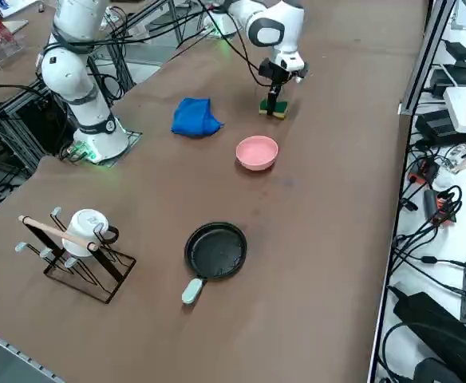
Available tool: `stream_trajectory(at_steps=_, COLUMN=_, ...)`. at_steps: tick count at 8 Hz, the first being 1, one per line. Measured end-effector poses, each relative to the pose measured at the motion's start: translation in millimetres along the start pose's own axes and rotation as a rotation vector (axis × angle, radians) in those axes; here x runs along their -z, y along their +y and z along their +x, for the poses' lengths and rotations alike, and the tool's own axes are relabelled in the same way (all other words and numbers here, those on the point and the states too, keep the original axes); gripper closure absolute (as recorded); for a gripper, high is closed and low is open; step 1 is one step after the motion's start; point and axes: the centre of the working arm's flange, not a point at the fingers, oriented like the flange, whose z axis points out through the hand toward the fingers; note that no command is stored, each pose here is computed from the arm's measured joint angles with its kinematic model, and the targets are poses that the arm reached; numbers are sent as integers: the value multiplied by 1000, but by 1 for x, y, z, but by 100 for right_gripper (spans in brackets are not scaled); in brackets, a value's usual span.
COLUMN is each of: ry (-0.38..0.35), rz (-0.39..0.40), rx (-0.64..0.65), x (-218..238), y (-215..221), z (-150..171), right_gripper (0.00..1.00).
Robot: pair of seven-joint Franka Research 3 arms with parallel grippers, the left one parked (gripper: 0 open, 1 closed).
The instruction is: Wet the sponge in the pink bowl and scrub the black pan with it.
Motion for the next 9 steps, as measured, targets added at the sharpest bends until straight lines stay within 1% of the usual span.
stream_trajectory(at_steps=4, ry=18, rz=-8, rx=9, x=-3, y=-4, z=0, right_gripper=60)
stream_trajectory(at_steps=6, ry=31, rz=-27, rx=29, x=-2, y=-7, z=-1, right_gripper=56)
stream_trajectory(at_steps=7, ry=32, rz=-29, rx=30, x=-3, y=-6, z=-1, right_gripper=47)
stream_trajectory(at_steps=9, ry=36, rz=-30, rx=24, x=-6, y=-5, z=1, right_gripper=14)
